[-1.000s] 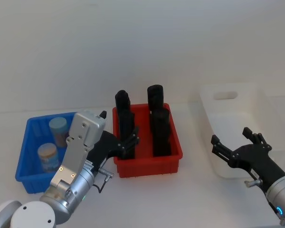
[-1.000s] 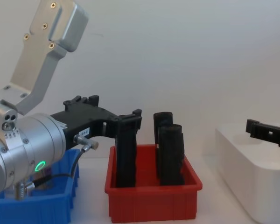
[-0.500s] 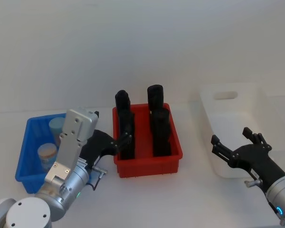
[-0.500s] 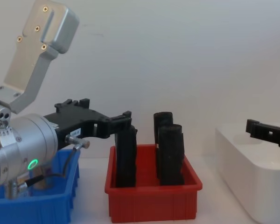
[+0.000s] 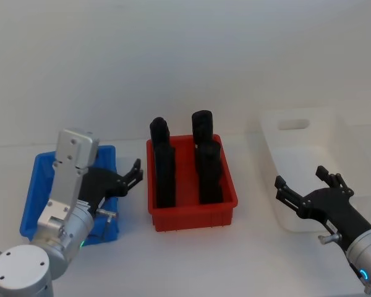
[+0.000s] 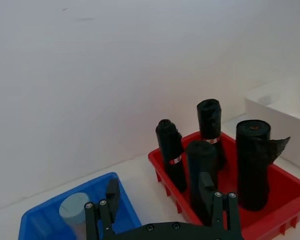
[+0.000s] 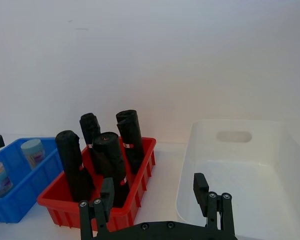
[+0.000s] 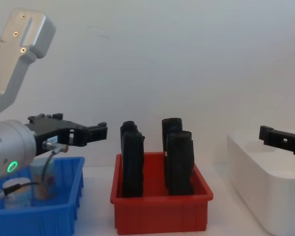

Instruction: Pick the cotton swabs from the blue box and place them into the white box.

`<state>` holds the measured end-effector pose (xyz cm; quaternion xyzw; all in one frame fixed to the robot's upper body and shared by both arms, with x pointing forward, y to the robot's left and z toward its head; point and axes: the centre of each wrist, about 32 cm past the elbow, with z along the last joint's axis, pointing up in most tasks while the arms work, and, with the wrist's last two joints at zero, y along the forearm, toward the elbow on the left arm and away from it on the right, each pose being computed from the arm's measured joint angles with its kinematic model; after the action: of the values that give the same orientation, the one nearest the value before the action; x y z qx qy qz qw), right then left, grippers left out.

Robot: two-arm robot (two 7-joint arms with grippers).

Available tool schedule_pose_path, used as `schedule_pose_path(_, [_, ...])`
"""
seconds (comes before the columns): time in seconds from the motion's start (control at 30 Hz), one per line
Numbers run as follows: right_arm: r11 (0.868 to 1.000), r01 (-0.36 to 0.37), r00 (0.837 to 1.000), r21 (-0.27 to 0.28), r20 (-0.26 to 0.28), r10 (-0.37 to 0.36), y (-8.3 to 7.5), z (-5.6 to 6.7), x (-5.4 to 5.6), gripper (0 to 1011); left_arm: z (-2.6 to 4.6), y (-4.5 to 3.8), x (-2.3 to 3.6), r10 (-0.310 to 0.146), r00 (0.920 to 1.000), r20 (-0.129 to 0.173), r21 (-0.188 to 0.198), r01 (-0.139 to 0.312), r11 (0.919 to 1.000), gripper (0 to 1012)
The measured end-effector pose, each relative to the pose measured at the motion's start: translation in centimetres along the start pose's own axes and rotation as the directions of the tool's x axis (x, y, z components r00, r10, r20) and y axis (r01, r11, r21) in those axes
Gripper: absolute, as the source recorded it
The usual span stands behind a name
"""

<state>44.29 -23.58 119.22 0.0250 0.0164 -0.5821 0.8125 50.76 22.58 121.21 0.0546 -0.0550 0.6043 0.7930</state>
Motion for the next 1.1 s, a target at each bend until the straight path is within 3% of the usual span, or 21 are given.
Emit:
schedule_pose_path(0.33, [1.0, 0.0, 1.0, 0.0, 0.0, 0.0, 0.0, 0.0, 0.0, 1002, 0.07, -0.46, 1.7, 0.068, 0.9972, -0.031, 0.069, -0.066, 0.9954, 1004])
schedule_pose_path(0.6, [1.0, 0.0, 1.0, 0.0, 0.0, 0.0, 0.0, 0.0, 0.0, 1002, -0.2, -0.87, 3.1, 0.108, 0.9929, -0.049, 0.133, -0.101, 0.986, 1004])
schedule_pose_path(1.1, [1.0, 0.0, 1.0, 0.0, 0.0, 0.0, 0.0, 0.0, 0.0, 1002, -1.19, -1.5, 4.75, 0.154, 0.9843, -0.087, 0.232, -0.13, 0.964, 1004])
